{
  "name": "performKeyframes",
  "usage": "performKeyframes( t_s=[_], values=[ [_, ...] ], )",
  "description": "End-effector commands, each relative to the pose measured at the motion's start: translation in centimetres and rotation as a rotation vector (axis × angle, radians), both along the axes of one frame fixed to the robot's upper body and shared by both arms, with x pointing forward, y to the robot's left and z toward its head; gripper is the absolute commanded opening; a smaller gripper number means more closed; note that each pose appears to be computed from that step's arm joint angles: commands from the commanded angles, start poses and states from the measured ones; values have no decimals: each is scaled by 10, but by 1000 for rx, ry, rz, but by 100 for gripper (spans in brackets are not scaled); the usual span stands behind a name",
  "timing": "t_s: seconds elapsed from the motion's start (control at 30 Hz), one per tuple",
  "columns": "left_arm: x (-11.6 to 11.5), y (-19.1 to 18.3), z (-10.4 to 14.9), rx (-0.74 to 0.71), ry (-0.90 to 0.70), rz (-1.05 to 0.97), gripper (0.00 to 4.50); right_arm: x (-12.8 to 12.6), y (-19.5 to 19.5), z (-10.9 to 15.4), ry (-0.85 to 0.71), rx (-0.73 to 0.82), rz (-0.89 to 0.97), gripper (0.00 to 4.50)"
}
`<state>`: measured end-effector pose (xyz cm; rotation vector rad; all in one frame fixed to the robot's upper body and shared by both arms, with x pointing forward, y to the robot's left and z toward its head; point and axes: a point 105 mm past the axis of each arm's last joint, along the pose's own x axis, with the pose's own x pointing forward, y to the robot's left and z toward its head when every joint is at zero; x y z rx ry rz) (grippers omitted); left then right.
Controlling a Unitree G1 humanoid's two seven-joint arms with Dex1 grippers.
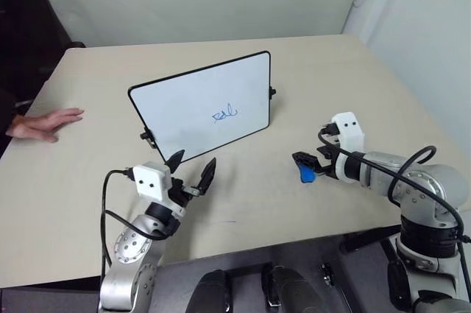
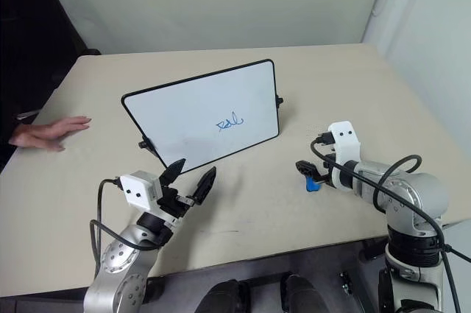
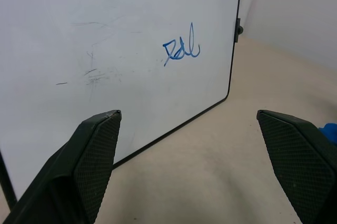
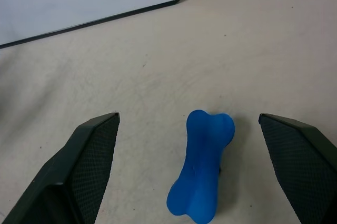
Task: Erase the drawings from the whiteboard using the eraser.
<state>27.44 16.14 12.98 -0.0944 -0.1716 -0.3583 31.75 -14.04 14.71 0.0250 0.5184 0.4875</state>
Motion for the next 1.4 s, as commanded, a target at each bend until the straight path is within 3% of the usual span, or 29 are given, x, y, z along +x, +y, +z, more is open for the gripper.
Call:
performKeyframes(
  t_s=[0.03,0.3,0.5,1.13,1.23,1.3,1.4],
  values=[
    [-1,-6,11,-8,-45,-25,450,-3,-1,9,-41,3,7,449],
    [-1,-8,10,-14,-49,-18,450,-13,-7,16,-86,23,52,449],
    [1,-11,9,-30,-47,-30,450,-35,0,50,-414,84,162,449],
    [3,-17,9,-33,-48,-53,450,-40,-8,32,-392,112,123,449],
    [3,-16,10,-31,-49,-53,450,-36,-18,20,-308,75,70,449],
    [3,-16,10,-30,-49,-53,450,-32,-30,0,-150,44,15,449],
    [1,-15,10,-28,-49,-44,450,-22,-40,-4,-66,84,-47,449]
  ],
)
